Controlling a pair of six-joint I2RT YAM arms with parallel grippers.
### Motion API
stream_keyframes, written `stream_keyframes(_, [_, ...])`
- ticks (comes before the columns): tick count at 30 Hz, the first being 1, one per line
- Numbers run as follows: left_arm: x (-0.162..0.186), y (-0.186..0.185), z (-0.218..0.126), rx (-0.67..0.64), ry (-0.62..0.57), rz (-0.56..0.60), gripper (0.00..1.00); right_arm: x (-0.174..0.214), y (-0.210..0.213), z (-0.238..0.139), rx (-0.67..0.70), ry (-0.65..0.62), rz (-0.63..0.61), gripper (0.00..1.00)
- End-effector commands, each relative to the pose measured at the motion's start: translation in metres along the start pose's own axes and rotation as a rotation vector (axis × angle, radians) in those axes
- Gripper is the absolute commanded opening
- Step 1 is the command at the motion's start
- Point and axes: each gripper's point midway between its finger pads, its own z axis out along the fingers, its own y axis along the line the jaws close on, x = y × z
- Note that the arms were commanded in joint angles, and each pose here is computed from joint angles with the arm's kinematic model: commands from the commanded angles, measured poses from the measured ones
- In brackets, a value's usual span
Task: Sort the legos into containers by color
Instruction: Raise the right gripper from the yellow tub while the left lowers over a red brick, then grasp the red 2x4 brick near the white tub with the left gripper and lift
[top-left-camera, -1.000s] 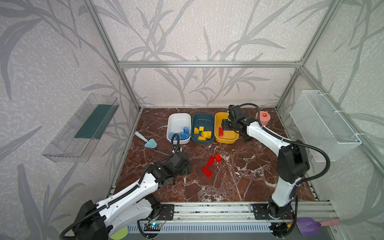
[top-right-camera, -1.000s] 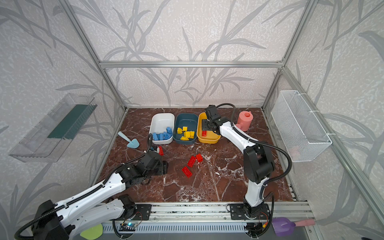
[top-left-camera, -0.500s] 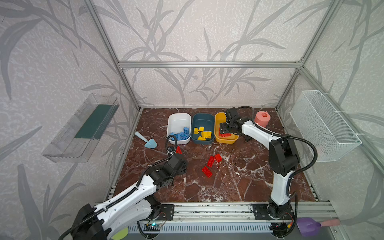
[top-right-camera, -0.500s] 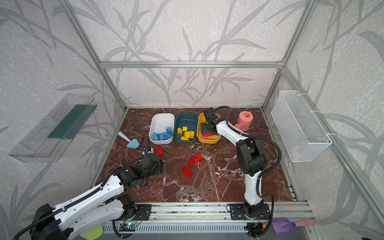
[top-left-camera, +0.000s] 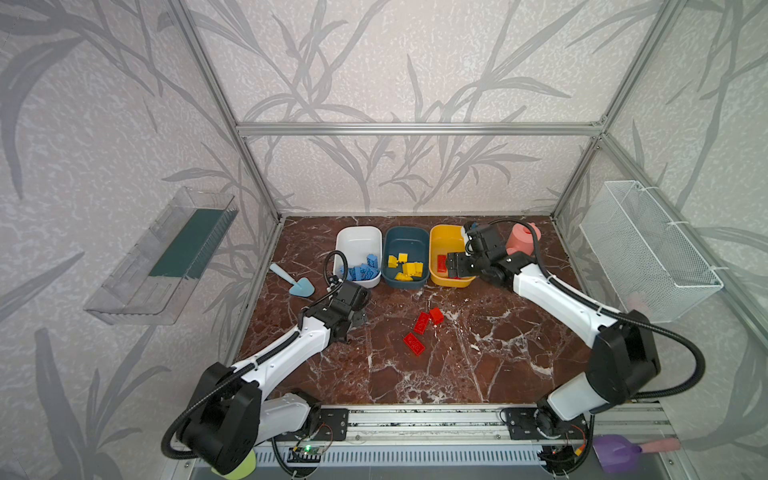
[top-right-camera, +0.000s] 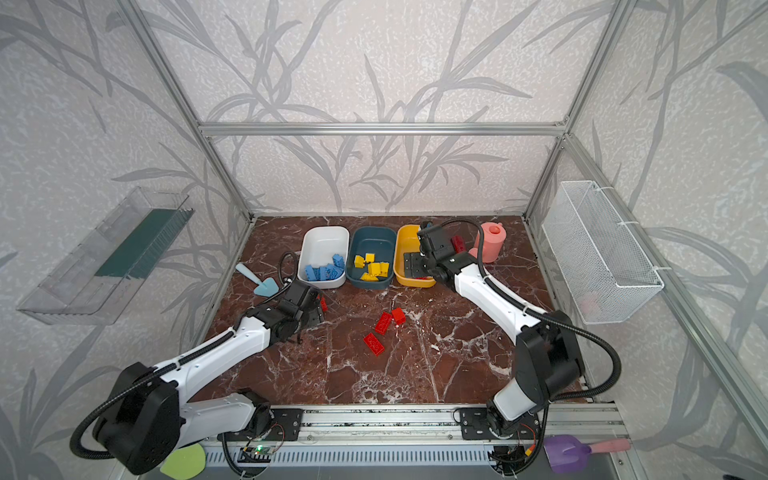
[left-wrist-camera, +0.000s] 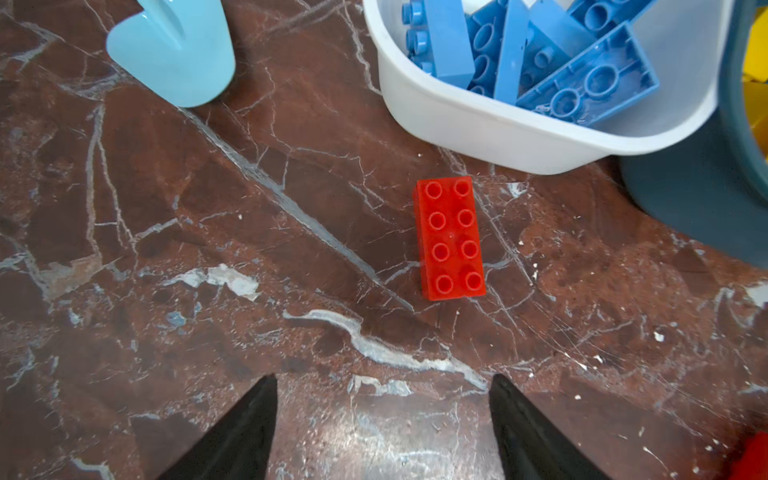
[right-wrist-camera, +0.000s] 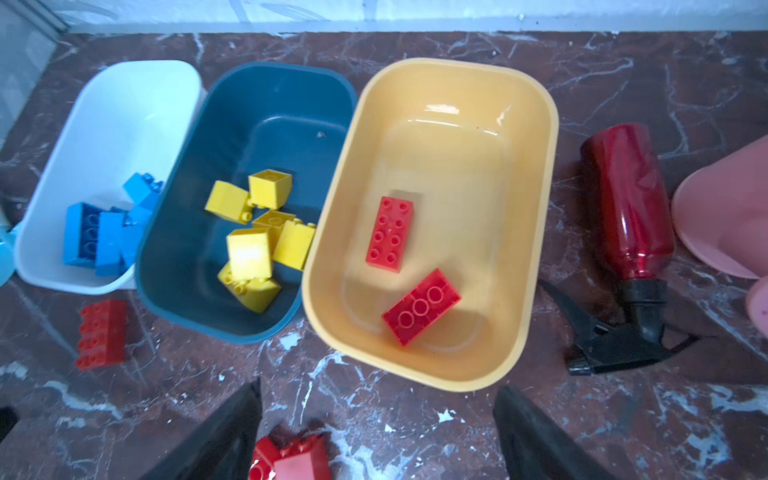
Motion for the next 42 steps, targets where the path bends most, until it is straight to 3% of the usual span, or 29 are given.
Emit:
stream_keyframes(1, [-0.023,-0.017,0.009,0.024,-0.028,-0.022,0.79,0.020,0.016,-0.012,-0.042,-0.027,-0.030,0.89])
stream_keyframes(10, [-0.029,-0.038,0.042,0.003,0.048,-0.010,0.73,0.077,0.014,-0.038,-0.063,-0.005,-0.081,0.89])
stream_keyframes(17, [-0.023,-0.036,0.068,-0.050,0.115,-0.012,0.64,0.089,0.001,-0.046,-0.035,-0.032,-0.086,0.89])
stream_keyframes(22, [-0.016,-0.030,0.079,-0.075,0.142,-0.020,0.53,0.094,0.001,-0.040,-0.040,-0.016,-0.088,0.89])
stream_keyframes(27, [-0.013,-0.032,0.082,-0.068,0.156,-0.019,0.35,0.097,0.003,-0.038,-0.050,-0.008,-0.087,0.89])
stream_keyframes(31, [-0.019,-0.034,0.072,-0.047,0.145,-0.020,0.29,0.097,0.003,-0.042,-0.054,-0.014,-0.086,0.89])
stream_keyframes(37, [-0.039,-0.049,0.032,0.027,0.080,0.022,0.27,0.099,0.005,-0.049,-0.084,-0.016,-0.079,0.89])
stream_keyframes(42, [-0.067,-0.098,-0.024,0.141,-0.028,0.129,0.27,0.108,0.006,-0.055,-0.119,-0.018,-0.074,0.89])
